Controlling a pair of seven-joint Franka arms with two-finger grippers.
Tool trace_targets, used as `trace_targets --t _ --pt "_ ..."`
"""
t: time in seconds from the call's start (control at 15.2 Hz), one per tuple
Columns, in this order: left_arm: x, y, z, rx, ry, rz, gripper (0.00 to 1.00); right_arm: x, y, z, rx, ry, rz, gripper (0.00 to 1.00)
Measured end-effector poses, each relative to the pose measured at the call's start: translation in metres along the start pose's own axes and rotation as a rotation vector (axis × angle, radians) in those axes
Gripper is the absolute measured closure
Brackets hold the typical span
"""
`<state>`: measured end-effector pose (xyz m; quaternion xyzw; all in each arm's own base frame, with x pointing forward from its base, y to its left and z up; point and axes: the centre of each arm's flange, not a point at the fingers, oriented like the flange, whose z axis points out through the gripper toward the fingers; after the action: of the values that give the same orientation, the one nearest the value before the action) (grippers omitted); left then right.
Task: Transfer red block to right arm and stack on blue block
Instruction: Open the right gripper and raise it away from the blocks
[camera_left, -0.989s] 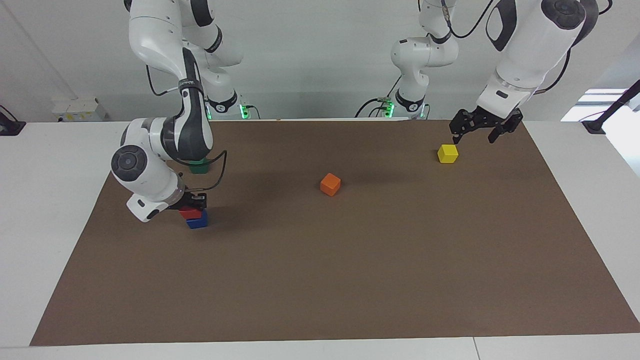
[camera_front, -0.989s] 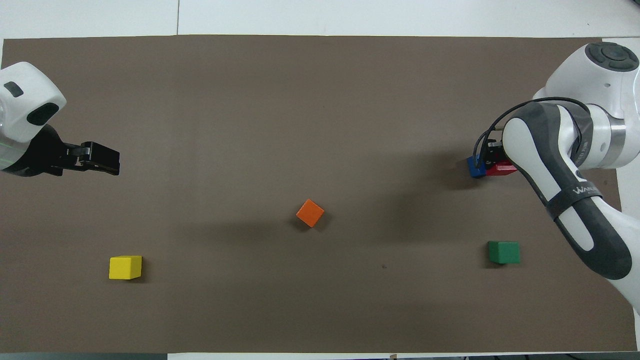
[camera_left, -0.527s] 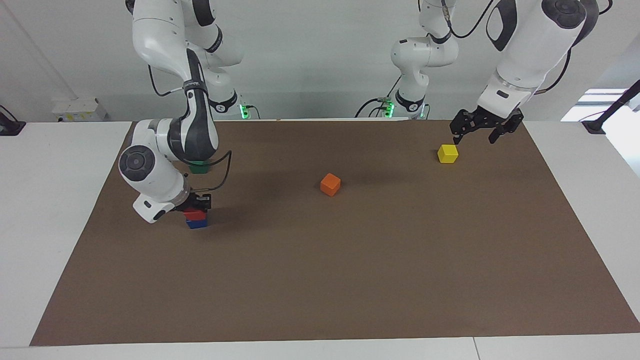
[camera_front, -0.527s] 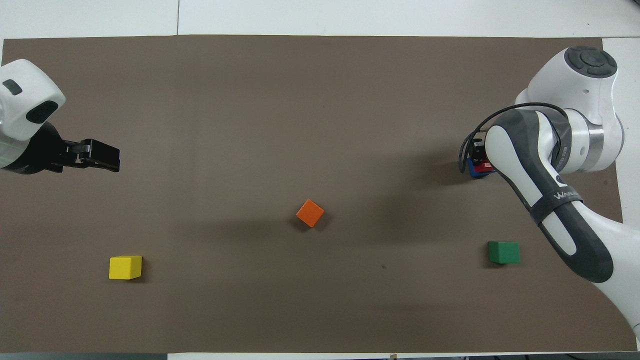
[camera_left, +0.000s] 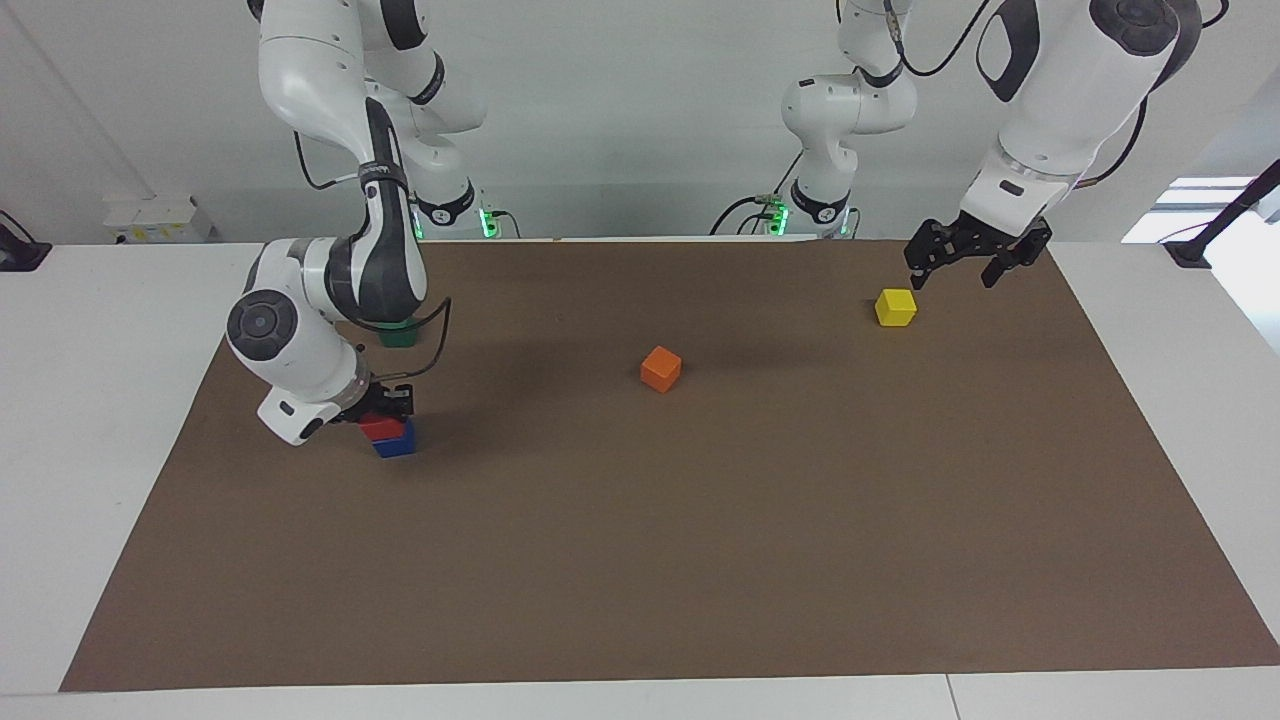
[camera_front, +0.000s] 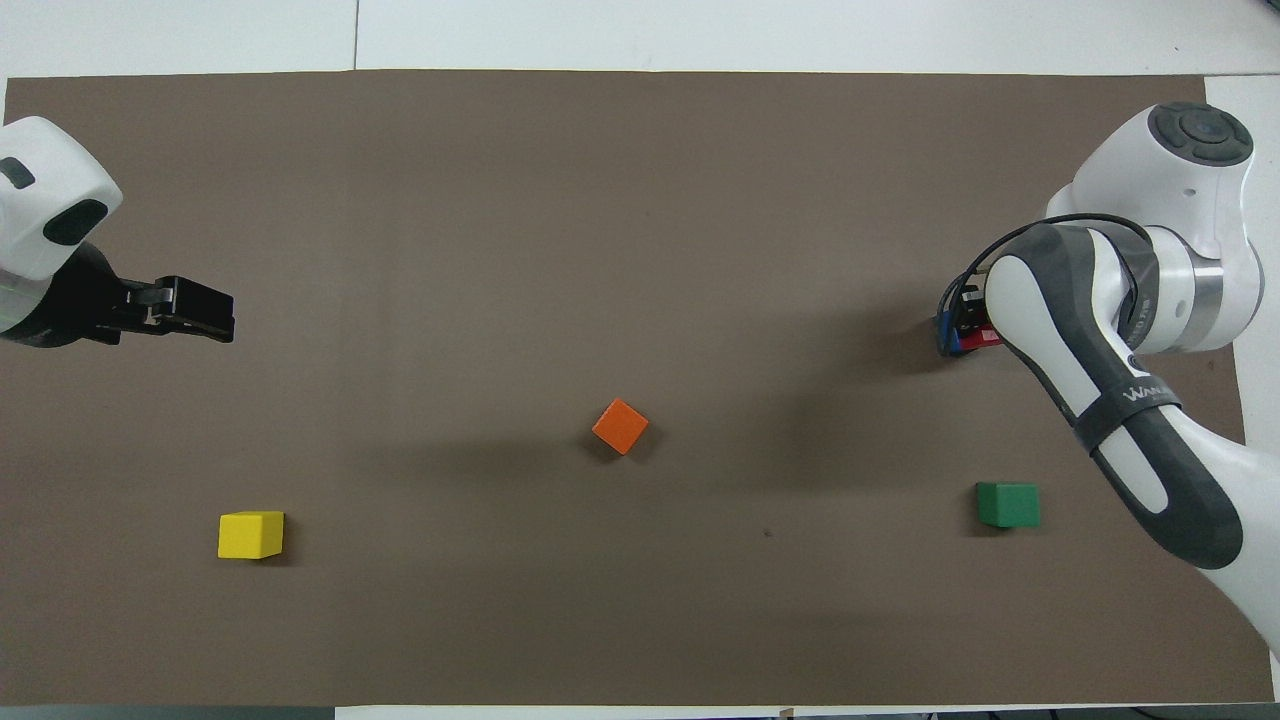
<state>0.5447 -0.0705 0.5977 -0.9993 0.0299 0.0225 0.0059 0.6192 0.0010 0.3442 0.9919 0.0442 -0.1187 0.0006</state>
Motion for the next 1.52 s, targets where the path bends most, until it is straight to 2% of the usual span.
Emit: trace_targets --t 0.46,0.53,0.66,0.79,1.19,1.38,1.52 --pt "0.0 -0.005 0.0 0.0 0.0 -0.009 0.0 0.0 0.0 0.0 0.0 0.0 0.0 0.44" --pt "0.0 -0.005 0.0 -0.001 0.0 -0.01 0.0 0.0 0.0 0.0 0.0 -0.001 0.0 0.39" --pt "0.0 -0.005 0.0 -0.001 0.0 -0.01 0.0 0.0 0.0 0.001 0.0 -0.001 0.0 0.15" --pt "0.0 -0.005 0.0 -0.001 0.0 -0.01 0.0 0.0 0.0 0.001 0.0 -0.001 0.0 0.0" --pt "0.0 -0.005 0.0 -0.001 0.0 -0.01 0.0 -0.001 -0.002 -0.006 0.001 0.008 -0.003 0.0" --pt "0.0 -0.005 0.0 -0.001 0.0 -0.01 0.0 -0.006 -0.009 -0.035 0.022 0.049 -0.004 0.0" --pt "0.0 -0.005 0.0 -0.001 0.0 -0.01 0.0 -0.015 -0.012 -0.068 0.025 0.089 0.0 0.0"
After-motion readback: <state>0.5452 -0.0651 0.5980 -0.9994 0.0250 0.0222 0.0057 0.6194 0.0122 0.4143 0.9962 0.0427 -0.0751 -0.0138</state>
